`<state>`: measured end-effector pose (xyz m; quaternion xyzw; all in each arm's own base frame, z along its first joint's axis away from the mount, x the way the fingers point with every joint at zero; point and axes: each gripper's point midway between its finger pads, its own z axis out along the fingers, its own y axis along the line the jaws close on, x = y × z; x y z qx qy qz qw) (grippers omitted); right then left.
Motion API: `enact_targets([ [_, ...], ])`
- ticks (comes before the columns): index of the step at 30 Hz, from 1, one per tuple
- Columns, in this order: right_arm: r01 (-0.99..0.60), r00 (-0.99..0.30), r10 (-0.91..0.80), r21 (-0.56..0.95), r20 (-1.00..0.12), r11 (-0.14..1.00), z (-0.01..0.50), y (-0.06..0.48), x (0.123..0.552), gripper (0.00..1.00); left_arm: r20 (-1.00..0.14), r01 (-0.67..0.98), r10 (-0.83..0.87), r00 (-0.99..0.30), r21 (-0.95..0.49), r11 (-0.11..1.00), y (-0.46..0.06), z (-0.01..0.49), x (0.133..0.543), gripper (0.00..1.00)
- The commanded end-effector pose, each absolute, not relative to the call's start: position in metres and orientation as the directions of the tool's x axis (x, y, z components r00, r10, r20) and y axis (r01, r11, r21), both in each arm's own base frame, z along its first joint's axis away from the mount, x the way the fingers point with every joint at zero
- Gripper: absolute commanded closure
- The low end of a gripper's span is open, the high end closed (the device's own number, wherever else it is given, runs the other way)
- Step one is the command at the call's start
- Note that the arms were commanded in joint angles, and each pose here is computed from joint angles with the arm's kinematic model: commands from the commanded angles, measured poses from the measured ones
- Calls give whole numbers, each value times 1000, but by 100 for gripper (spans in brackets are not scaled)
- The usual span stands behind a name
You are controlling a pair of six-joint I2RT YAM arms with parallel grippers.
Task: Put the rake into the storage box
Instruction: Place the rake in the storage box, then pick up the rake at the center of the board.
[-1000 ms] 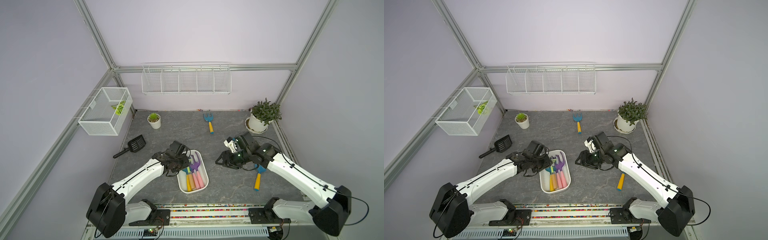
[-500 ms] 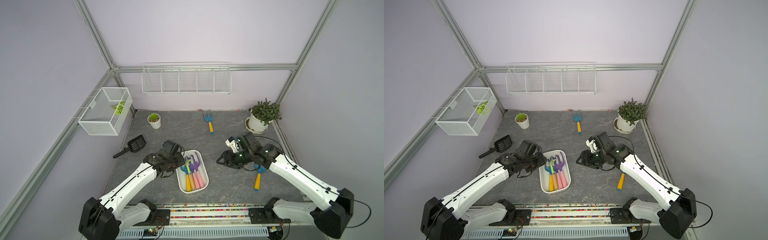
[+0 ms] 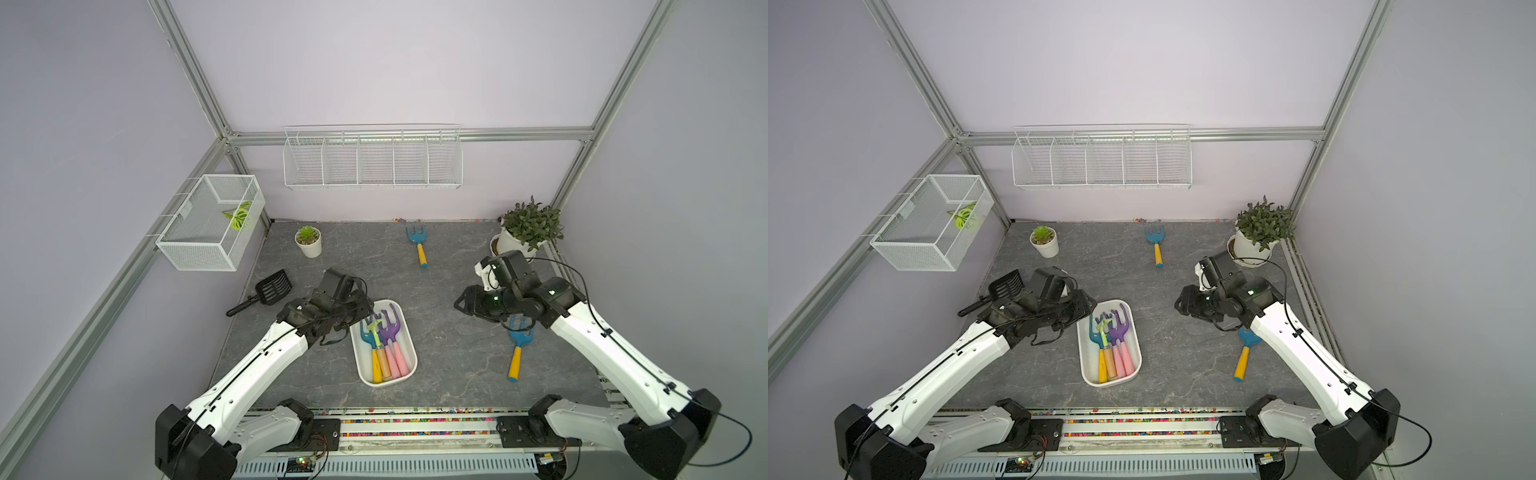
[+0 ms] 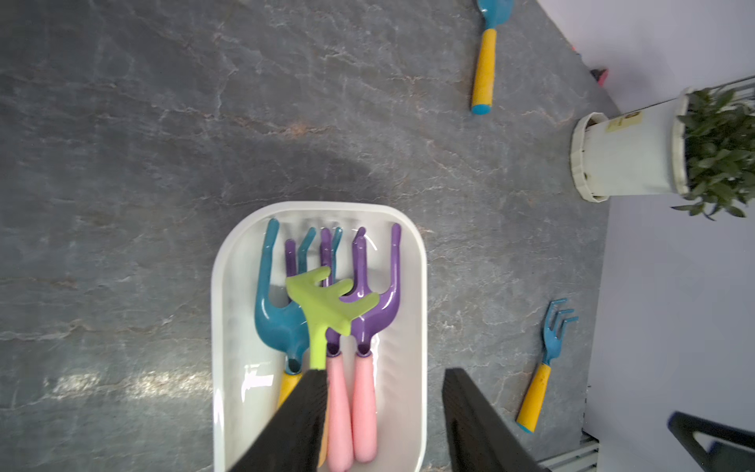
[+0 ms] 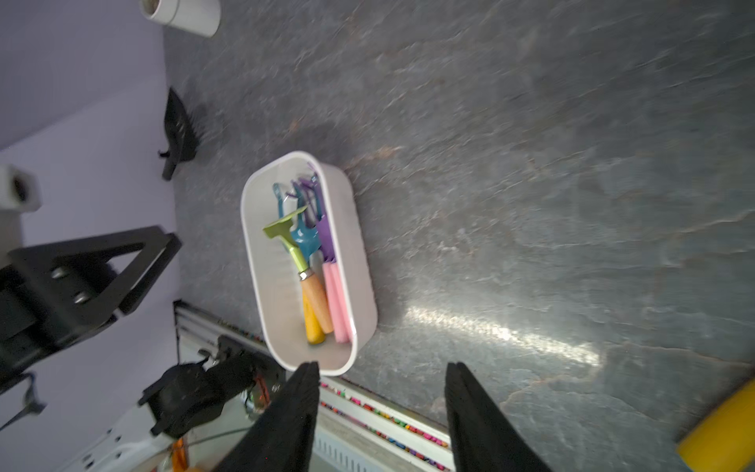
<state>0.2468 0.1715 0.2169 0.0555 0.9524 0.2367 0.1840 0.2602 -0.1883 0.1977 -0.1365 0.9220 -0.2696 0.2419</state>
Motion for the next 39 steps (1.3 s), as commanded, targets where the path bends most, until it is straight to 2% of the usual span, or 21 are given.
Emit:
enact_targets([
  [1,127,-896,257,345,-363,930,211,124,248,41,-391,-50,-361,-847,-617,786,-205,218,271,49],
  [7,303,-872,370,240,-322,922,182,76,241,39,-348,-1,-333,-876,-689,725,-233,224,279,49],
  [13,433,-856,461,161,-234,887,140,45,218,41,-285,-8,-311,-907,-726,688,-257,209,278,52],
  [21,551,-812,555,76,-182,831,92,21,185,40,-207,-1,-227,-952,-737,676,-313,171,250,54],
  [27,580,-802,576,29,-159,814,67,13,175,41,-193,20,-189,-963,-748,663,-339,164,241,55],
  [39,535,-845,535,-1,-23,845,26,26,181,51,-211,28,-190,-959,-737,676,-331,169,238,55],
])
